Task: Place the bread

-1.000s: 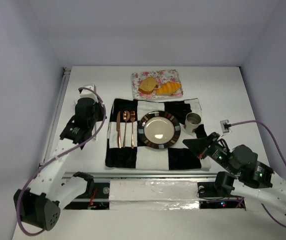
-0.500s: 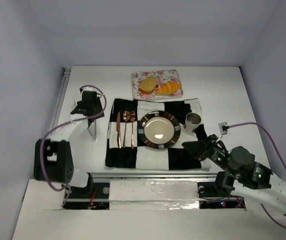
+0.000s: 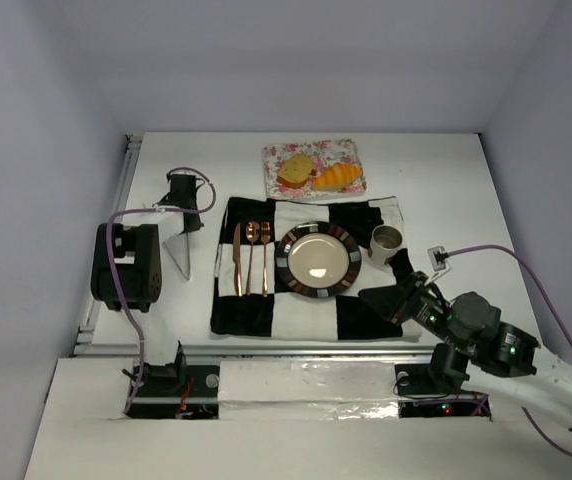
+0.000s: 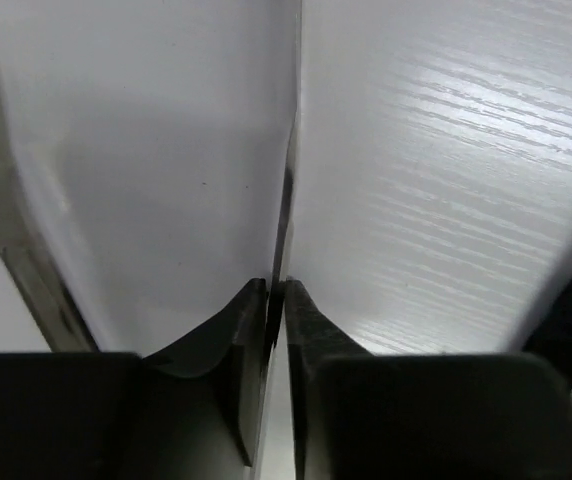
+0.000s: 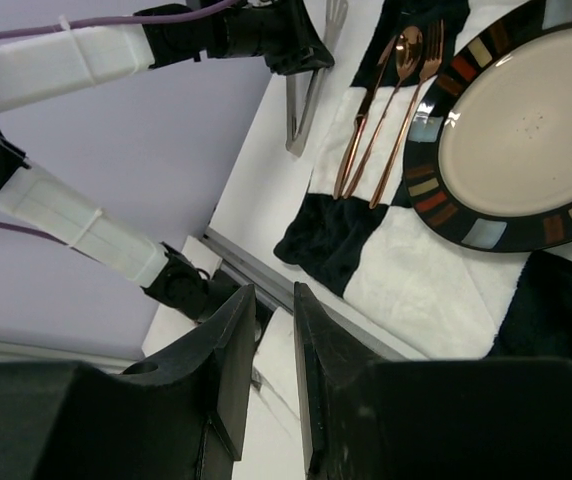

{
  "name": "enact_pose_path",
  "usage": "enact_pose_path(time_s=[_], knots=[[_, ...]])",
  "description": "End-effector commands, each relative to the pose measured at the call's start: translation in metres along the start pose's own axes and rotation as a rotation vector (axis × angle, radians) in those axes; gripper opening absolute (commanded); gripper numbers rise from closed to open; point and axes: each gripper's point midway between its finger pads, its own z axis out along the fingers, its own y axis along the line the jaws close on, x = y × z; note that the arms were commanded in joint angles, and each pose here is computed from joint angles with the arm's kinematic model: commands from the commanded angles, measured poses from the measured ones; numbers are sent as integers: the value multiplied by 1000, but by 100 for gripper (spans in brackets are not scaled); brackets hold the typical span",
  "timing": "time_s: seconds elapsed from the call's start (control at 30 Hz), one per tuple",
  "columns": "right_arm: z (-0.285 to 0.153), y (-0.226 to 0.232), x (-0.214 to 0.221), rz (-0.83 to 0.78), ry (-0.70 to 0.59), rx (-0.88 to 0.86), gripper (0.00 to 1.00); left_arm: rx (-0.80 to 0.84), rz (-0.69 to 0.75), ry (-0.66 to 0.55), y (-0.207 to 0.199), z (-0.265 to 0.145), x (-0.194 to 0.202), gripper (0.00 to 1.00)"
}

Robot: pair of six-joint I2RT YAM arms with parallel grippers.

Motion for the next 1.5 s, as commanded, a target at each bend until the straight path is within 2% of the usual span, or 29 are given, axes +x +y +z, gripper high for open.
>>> enact_pose_path(time_s=[0.0,0.03,0.17,0.27,0.3,0.37,0.4,0.47,0.5,0.53,0.57,0.6,0.67,0.7,0.77,0.8,0.87,0.93,0.97,1.0,1.03,1.13,1.23,1.47], knots=[[2,7,-4,19,-17,-26,28,21,5,-60,-4,0,-25,7],[3,7,-4,17,-16,-25,28,19,5,-67,-4,-1,-28,0],[13,15,-2,10,-6,-36,29,22,-36,-153,-1,-20,-53,0],[23,28,1,-4,14,-77,44,97,-104,-267,-7,-58,-85,0],[31,29,6,-13,36,-67,53,155,-141,-325,-12,-82,-101,0],[41,42,6,-21,42,-103,65,234,-172,-388,-20,-107,-114,0],[52,42,12,-30,65,-86,76,319,-177,-441,-31,-136,-125,0],[64,57,9,-20,51,-128,88,426,-205,-481,-43,-164,-129,0],[70,59,10,-20,51,-126,96,520,-202,-526,-50,-194,-133,0],[82,61,13,-24,63,-109,99,578,-225,-543,-55,-210,-134,0],[89,70,11,-21,51,-135,100,636,-229,-565,-59,-223,-132,0],[95,75,11,-23,52,-146,100,746,-211,-605,-68,-257,-130,0],[112,94,9,-40,50,-190,100,878,-229,-620,-78,-285,-122,0],[118,101,8,-45,46,-205,100,1002,-184,-638,-86,-317,-114,0],[133,118,2,-48,20,-251,100,1137,-163,-673,-92,-344,-102,0],[137,124,2,-47,15,-266,100,1241,-160,-670,-94,-372,-91,0],[149,140,5,-41,30,-319,100,1351,-152,-720,-93,-395,-79,0],[158,148,5,-34,37,-349,100,1486,-162,-711,-92,-424,-61,0],[158,159,5,-28,41,-400,100,1560,-140,-775,-89,-436,-51,0],[167,161,10,-25,51,-405,100,1652,-183,-723,-87,-449,-39,0],[167,168,17,-26,85,-448,100,1716,-162,-775,-83,-458,-28,0],[185,164,27,-29,114,-410,100,1821,-190,-736,-79,-471,-14,0],[192,158,35,-11,124,-404,100,1868,-169,-764,-75,-479,-5,0],[208,172,62,27,201,-522,99,1984,-140,-785,-66,-498,13,0]])
